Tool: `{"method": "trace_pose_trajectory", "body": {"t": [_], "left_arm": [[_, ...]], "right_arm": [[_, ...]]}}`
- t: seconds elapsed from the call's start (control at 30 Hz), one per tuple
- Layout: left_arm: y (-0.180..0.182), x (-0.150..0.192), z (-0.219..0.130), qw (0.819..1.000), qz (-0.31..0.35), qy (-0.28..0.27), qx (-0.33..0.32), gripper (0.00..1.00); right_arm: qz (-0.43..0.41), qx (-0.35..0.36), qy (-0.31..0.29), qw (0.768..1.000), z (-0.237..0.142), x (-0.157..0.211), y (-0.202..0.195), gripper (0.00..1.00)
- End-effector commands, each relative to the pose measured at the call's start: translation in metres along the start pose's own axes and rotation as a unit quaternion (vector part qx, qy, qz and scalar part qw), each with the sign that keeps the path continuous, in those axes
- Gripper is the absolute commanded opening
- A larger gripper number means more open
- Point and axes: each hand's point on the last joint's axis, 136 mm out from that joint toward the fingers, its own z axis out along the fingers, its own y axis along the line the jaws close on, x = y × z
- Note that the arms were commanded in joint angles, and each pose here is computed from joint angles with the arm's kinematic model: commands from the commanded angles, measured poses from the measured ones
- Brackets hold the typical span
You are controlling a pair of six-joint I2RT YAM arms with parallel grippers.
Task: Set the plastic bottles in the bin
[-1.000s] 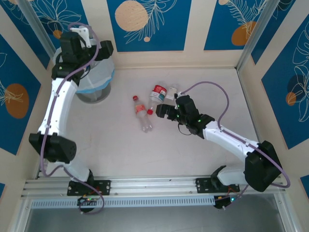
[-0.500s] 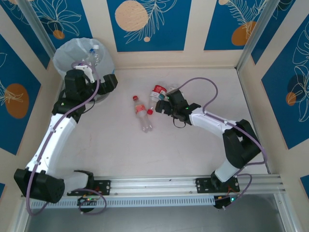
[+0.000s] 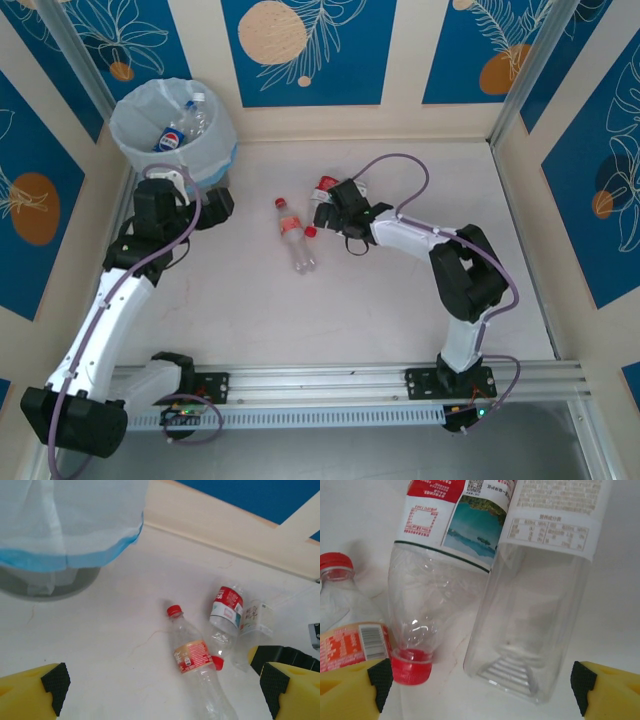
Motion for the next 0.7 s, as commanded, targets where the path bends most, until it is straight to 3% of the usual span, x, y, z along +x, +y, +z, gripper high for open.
{"method": "trace_pose_trajectory", "body": {"t": [0.0, 0.23, 0.47, 0.67], "left_arm": [[0.000, 0.001, 0.004, 1.000, -0.024, -0.008, 0.003, 0.99], [0.004, 0.005, 0.006, 1.000, -0.027, -0.003, -0.004, 0.99], [0.008, 0.008, 0.009, 0.999, -0.030, 0.001, -0.014, 0.99], [0.008, 0.010, 0.015, 0.999, -0.039, 0.008, -0.013, 0.99]], "right_arm": [[0.002, 0.028, -0.017, 0.999, 0.009, -0.009, -0.004, 0.92], [-0.006, 0.071, -0.032, 0.997, 0.011, -0.008, -0.016, 0.88], [-0.014, 0.096, -0.008, 0.995, 0.013, -0.002, -0.048, 0.80], [-0.042, 0.106, -0.004, 0.993, 0.010, -0.004, -0.052, 0.80]]}}
